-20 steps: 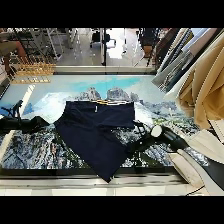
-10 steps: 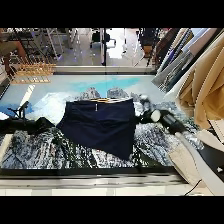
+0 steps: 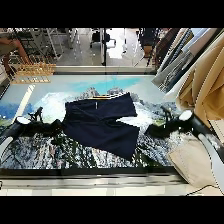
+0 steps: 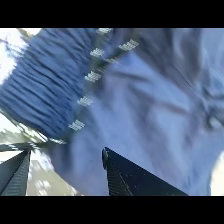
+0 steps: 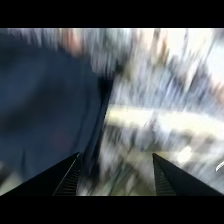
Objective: Fold the clothes and pants, and hang the long-sleeved shirts on hangers.
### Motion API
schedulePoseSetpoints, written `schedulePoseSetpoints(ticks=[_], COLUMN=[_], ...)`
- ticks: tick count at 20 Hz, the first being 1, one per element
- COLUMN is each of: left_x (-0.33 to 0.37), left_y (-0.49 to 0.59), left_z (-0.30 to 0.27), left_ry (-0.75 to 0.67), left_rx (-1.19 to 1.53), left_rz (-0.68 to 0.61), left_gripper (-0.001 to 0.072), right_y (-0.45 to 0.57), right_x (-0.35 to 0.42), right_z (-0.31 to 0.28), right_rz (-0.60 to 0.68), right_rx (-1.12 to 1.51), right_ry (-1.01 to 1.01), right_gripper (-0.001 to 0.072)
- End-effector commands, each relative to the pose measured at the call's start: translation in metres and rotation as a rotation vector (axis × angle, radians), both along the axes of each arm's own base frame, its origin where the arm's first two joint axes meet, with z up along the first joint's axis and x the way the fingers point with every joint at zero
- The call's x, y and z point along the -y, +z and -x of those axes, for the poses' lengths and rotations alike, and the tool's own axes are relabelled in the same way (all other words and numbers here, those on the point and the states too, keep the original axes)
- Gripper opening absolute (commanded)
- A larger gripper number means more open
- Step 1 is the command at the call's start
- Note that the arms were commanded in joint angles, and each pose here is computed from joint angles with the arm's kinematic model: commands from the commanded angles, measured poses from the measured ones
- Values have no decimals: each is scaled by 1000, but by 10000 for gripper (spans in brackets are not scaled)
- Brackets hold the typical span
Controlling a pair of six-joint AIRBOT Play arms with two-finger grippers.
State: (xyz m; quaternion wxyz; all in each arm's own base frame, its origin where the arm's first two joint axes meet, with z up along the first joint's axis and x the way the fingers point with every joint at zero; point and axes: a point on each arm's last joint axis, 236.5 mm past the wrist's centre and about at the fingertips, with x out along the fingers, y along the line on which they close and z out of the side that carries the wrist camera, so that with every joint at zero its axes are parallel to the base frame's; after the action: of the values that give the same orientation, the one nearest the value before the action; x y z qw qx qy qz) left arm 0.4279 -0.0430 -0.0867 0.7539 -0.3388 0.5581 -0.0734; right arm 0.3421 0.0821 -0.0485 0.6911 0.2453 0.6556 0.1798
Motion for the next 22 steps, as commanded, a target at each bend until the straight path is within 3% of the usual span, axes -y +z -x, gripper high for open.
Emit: schedulePoseSetpoints(ticks=[1, 4, 5, 6, 7, 8, 11, 12, 14, 19, 22], left_x=[-2, 7, 8, 9, 8, 7, 6, 7, 15, 32, 32], left_y=[-20, -27, -28, -29, -28, -26, -26, -26, -24, 44, 159], left_z=[-9, -17, -21, -26, -30, -33, -36, -35, -29, -14, -6], left_ry=[87, 161, 188, 215, 233, 242, 259, 254, 226, -9, -172], left_rx=[-31, -57, -56, -52, -42, -28, -23, -27, -48, 88, 297], left_rz=[15, 109, 132, 151, 160, 163, 169, 173, 197, 222, 200], left_gripper=[476, 461, 458, 341, 152, 46, 39, 39, 8, 6, 5], right_y=[0, -31, -34, -35, -37, -38, -54, -61, -63, 32, 134], right_x=[-51, -64, -71, -79, -88, -98, -119, -127, -142, -140, -108], right_z=[75, 85, 81, 78, 80, 86, 101, 107, 117, 131, 142], right_rz=[-231, -159, -140, -130, -118, -113, -92, -91, -106, -136, -9], right_rx=[-67, -57, -27, -6, 6, 7, -55, -73, -87, 51, 262], right_ry=[100, 139, 151, 163, 189, 225, 259, 274, 311, 411, 420], right_gripper=[535, 651, 651, 649, 643, 643, 611, 495, 37, 14, 14])
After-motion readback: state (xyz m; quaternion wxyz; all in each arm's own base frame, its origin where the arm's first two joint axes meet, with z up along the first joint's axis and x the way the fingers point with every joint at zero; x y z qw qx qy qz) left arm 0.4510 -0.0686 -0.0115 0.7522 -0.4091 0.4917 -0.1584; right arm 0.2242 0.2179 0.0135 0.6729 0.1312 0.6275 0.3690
